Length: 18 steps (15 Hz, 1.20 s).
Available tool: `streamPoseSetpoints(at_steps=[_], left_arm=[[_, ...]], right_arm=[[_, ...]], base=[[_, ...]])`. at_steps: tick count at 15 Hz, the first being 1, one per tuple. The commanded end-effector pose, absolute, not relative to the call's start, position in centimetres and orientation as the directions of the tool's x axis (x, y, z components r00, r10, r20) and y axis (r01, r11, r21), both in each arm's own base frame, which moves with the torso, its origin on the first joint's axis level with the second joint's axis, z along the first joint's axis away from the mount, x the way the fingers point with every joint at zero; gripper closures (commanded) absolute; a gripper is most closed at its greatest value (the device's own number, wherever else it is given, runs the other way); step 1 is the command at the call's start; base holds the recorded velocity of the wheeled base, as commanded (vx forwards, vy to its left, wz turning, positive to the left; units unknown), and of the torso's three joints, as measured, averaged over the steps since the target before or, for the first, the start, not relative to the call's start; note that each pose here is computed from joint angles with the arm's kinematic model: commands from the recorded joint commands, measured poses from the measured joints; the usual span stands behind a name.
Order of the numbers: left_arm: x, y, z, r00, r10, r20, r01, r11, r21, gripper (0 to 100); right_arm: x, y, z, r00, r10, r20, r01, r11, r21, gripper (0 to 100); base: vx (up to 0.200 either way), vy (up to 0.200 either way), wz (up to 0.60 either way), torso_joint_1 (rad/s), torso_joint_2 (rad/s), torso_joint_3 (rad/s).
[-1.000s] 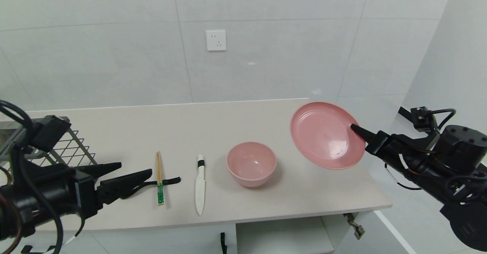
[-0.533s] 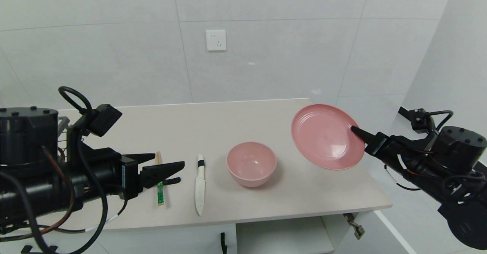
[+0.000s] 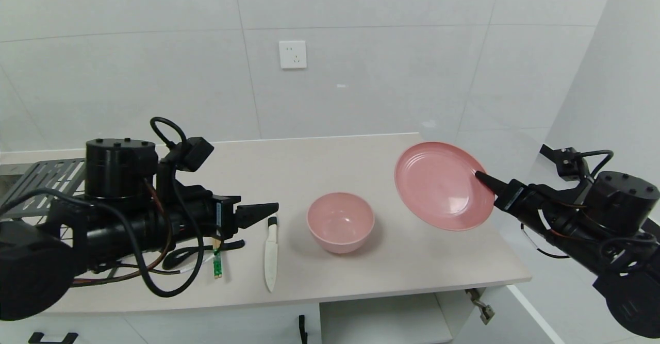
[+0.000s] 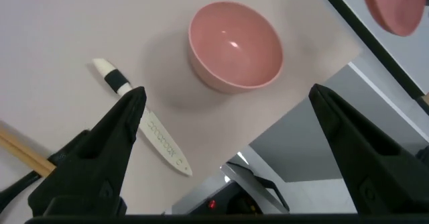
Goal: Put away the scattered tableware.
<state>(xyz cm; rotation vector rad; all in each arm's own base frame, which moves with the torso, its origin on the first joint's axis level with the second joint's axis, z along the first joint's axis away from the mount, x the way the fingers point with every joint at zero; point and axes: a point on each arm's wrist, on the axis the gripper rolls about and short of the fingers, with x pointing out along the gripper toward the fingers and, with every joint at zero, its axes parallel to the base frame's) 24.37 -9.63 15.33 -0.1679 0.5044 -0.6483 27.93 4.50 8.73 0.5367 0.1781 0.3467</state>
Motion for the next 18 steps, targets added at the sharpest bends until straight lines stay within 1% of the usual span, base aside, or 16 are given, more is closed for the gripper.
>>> streamPoseSetpoints(at_steps=[1, 6, 9, 11, 18], left_arm=[[26.3, -10.4, 13.8, 0.663, -0.607, -0.438, 0.521, 0.795, -0.312, 0], [28.3, -11.5, 12.7, 0.647, -0.609, -0.46, 0.522, 0.793, -0.315, 0], [29.6, -13.3, 11.6, 0.616, -0.627, -0.476, 0.544, 0.776, -0.318, 0], [29.7, -14.2, 10.9, 0.596, -0.633, -0.494, 0.554, 0.769, -0.318, 0], [32.0, -16.1, 8.7, 0.597, -0.604, -0.527, 0.534, 0.79, -0.3, 0]], right_arm=[[27.9, 4.5, 8.7, 0.926, 0.369, -0.076, -0.277, 0.803, 0.528, 100], [28.0, 4.6, 8.6, 0.925, 0.371, -0.08, -0.276, 0.803, 0.529, 100], [28.0, 4.7, 8.3, 0.923, 0.374, -0.091, -0.273, 0.803, 0.531, 100], [28.1, 4.7, 8.2, 0.922, 0.375, -0.094, -0.272, 0.802, 0.531, 100], [28.1, 4.8, 8.2, 0.921, 0.378, -0.094, -0.275, 0.802, 0.531, 100]], base=[[0.0, 0.0, 0.0, 0.0, 0.0, 0.0], [0.0, 0.0, 0.0, 0.0, 0.0, 0.0], [0.0, 0.0, 0.0, 0.0, 0.0, 0.0], [0.0, 0.0, 0.0, 0.0, 0.0, 0.0], [0.0, 0.0, 0.0, 0.0, 0.0, 0.0]])
